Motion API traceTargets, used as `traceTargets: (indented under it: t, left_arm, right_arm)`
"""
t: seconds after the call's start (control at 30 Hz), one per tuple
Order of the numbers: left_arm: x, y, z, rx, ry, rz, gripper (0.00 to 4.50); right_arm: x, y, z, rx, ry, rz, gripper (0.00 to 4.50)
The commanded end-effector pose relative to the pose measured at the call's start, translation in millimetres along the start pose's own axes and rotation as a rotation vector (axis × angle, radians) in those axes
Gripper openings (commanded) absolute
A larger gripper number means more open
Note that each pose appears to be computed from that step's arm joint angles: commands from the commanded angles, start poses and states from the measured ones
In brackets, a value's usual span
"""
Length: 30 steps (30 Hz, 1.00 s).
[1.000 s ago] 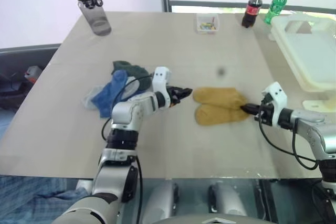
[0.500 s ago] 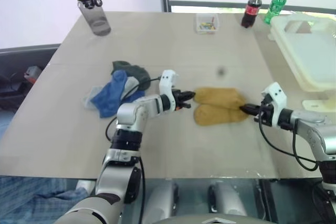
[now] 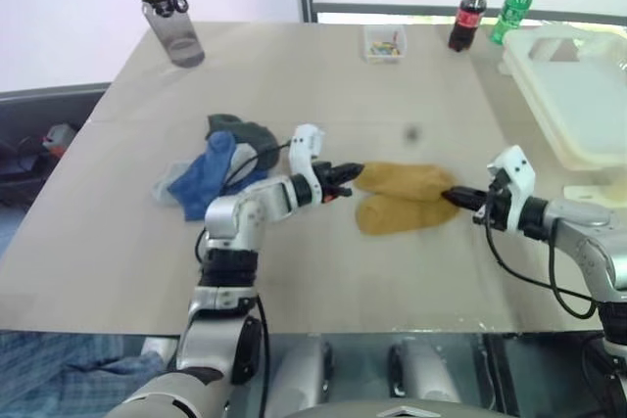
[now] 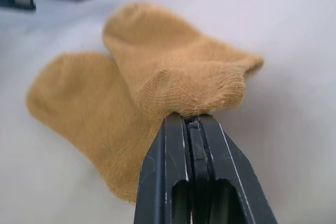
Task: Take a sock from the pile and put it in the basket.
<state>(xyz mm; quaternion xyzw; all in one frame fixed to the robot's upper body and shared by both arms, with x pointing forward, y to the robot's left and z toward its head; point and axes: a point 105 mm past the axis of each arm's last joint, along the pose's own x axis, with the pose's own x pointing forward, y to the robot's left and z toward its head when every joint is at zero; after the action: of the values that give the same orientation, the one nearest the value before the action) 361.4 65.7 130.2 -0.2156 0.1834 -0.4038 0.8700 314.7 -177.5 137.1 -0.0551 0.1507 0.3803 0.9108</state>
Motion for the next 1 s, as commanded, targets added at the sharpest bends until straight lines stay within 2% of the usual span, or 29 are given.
traceTargets:
  t: [0.03,0.17,0.3,0.37,0.43,0.57,0.93,1.0]
  left_arm:
    - [-6,-9,8,0.011,-0.039,-0.033,0.02]
    - [-4,5,-6,0.056,0.036,0.057,0.02]
    - [6,9,-9,-0.032,0.018,0.060,0.02]
    - [10,7,-14,-0.011,0.033,0.058,0.02]
    - [12,8,-15,-0.006,0.036,0.064,0.00]
    - [12,10,-15,-0.003,0.034,0.074,0.00]
    - [13,10,-14,0.005,0.034,0.072,0.00]
    - [14,10,-14,0.007,0.032,0.071,0.00]
  right_arm:
    - [-8,1,21,-0.039,-0.057,-0.010,0.00]
    - [-7,-1,18,-0.031,-0.048,-0.018,0.00]
    - [-1,3,8,-0.016,-0.021,0.013,0.00]
    - [1,5,4,0.000,0.005,0.042,0.00]
    - [1,6,2,0.006,0.015,0.055,0.61]
    - [-1,2,2,-0.011,0.001,0.017,2.25]
    - [8,-1,13,0.043,-0.064,-0.012,2.25]
    - [9,-3,13,0.041,-0.067,-0.025,1.74]
